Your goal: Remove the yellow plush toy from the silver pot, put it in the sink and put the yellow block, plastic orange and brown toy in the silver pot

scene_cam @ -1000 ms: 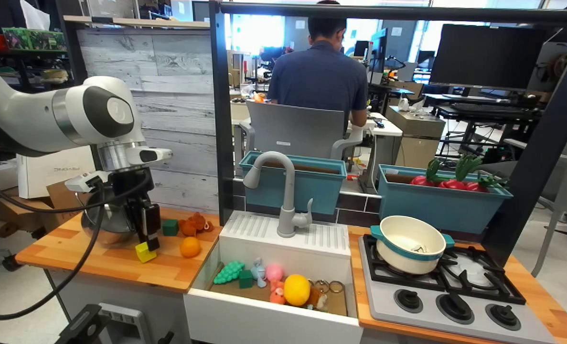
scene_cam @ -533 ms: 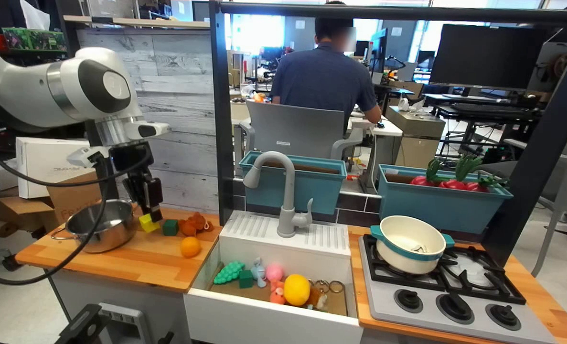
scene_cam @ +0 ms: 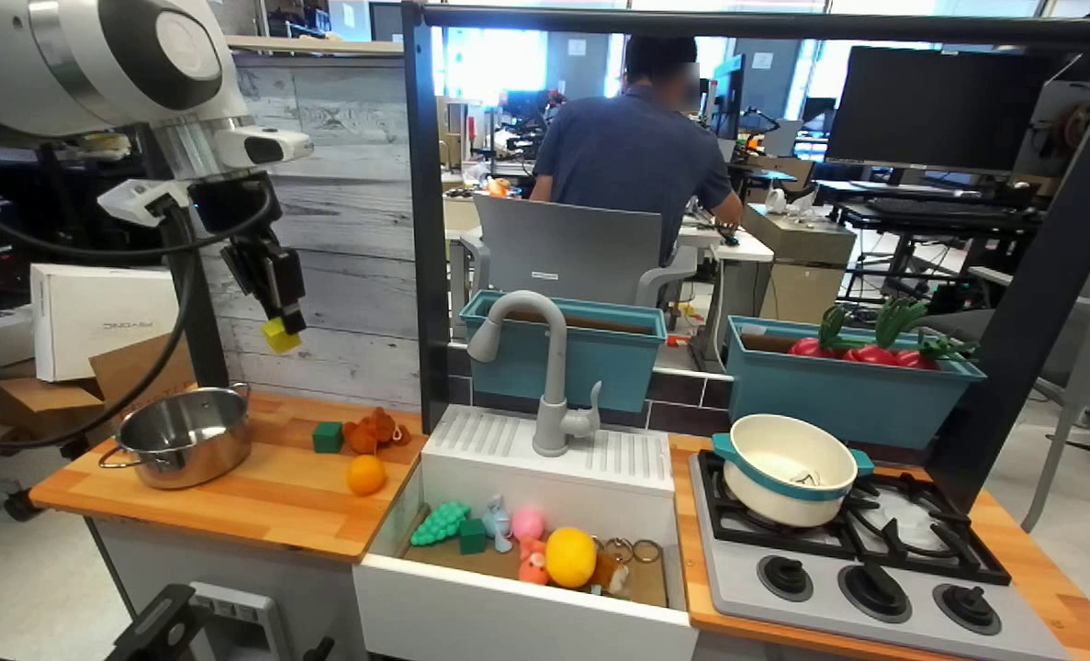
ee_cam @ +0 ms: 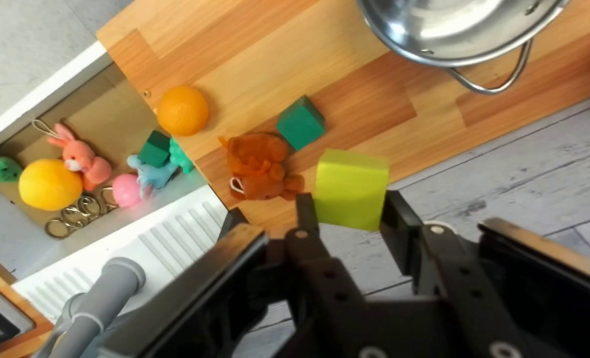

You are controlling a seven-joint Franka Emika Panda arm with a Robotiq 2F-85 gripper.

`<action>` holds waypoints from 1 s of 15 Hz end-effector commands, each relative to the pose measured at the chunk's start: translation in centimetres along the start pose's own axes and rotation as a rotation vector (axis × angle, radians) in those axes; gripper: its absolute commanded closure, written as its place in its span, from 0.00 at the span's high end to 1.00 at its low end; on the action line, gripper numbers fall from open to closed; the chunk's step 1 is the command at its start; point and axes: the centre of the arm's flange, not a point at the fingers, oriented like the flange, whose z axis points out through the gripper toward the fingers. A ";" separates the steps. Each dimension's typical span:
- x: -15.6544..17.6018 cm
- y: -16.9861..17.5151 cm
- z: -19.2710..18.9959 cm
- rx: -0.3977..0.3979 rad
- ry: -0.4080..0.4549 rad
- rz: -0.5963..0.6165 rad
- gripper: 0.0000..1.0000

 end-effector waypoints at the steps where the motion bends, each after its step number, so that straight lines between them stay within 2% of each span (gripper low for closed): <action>1: -2.5 0.0 -3.0 0.120 -0.051 -0.097 0.12; 4: -4.4 -2.2 -4.8 0.205 -0.101 -0.215 0.12; 8: -6.4 -3.3 -5.9 0.265 -0.150 -0.295 0.12; 15: -8.0 -2.5 -5.1 0.246 -0.182 -0.337 0.12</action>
